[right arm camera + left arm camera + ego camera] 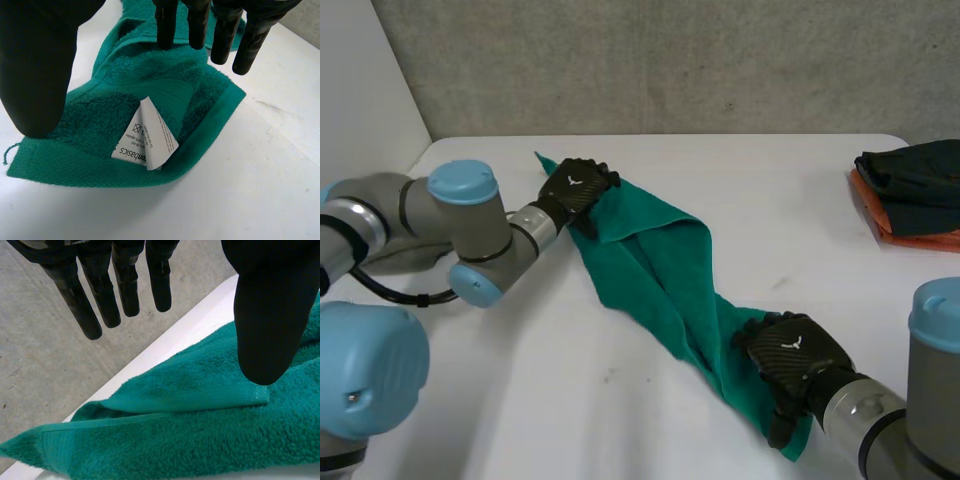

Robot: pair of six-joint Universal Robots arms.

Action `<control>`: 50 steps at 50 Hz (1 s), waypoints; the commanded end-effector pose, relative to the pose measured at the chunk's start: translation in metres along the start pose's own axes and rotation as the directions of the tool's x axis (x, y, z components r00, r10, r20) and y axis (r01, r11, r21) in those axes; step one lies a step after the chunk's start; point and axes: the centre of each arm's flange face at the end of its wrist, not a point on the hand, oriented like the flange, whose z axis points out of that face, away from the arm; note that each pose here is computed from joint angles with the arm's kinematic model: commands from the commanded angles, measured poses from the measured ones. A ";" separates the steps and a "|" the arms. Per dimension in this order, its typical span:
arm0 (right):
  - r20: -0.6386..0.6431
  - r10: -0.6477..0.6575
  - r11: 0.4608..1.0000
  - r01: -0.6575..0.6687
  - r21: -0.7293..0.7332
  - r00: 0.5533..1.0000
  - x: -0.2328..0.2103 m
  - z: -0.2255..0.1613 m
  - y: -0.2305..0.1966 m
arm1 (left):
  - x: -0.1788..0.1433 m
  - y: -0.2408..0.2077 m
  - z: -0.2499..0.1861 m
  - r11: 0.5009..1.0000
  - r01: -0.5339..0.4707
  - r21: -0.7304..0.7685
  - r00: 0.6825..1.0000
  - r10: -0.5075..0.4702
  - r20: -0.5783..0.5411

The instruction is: Fold the laundry.

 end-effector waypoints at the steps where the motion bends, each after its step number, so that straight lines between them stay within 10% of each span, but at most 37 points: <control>1: -0.036 -0.046 0.999 0.046 -0.022 0.998 -0.012 0.007 0.012 | 0.015 0.010 0.012 1.000 0.003 -0.007 1.000 -0.003 -0.027; 50: -0.116 -0.109 0.982 0.125 0.139 0.987 0.001 -0.013 -0.020 | 0.044 0.024 0.033 0.981 -0.187 0.043 0.982 0.187 0.006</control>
